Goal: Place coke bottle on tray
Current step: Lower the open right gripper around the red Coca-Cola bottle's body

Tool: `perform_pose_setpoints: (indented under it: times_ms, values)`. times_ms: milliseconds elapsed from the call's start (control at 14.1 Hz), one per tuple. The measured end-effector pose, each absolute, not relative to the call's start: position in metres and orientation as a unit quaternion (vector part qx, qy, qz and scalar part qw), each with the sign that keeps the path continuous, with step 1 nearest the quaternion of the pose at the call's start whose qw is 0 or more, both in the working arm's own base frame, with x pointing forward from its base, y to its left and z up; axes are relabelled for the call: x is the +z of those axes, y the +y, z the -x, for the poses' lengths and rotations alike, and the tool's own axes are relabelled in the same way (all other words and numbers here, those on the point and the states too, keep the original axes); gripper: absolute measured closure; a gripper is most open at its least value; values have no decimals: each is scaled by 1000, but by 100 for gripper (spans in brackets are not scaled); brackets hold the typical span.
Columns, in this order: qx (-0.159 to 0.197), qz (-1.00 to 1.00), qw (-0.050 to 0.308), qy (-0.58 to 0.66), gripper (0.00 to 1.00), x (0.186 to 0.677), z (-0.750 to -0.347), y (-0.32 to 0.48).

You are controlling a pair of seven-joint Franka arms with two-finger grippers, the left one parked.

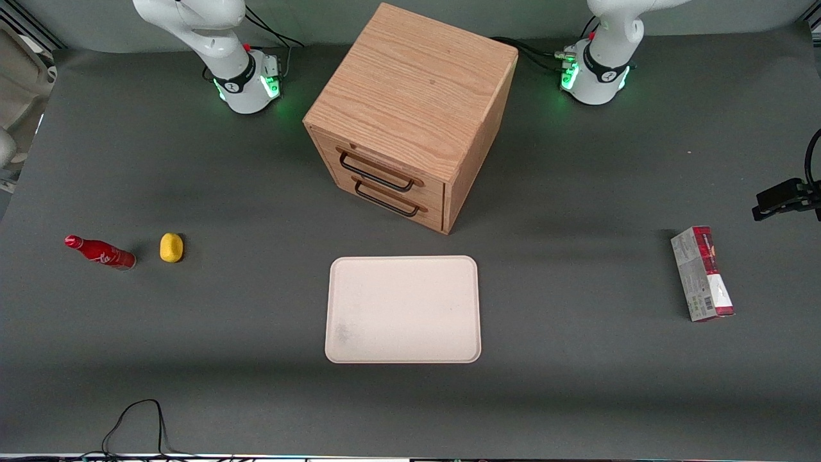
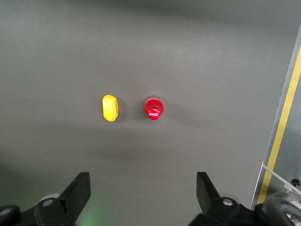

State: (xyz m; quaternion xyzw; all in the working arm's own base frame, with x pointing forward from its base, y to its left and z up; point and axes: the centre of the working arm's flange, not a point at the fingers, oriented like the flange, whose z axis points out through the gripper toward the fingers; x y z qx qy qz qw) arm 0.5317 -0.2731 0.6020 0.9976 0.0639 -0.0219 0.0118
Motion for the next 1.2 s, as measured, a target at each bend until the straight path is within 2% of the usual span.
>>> perform_pose_setpoints:
  times_ms: [283,707,919,1202]
  values:
    - [-26,-997,8,69,0,569,-544,-273]
    - [-22,-998,-6,65,0,488,-546,-274]
    - [-20,-998,-5,62,0,439,-539,-274]
    - [-18,-998,3,62,0,400,-538,-273]
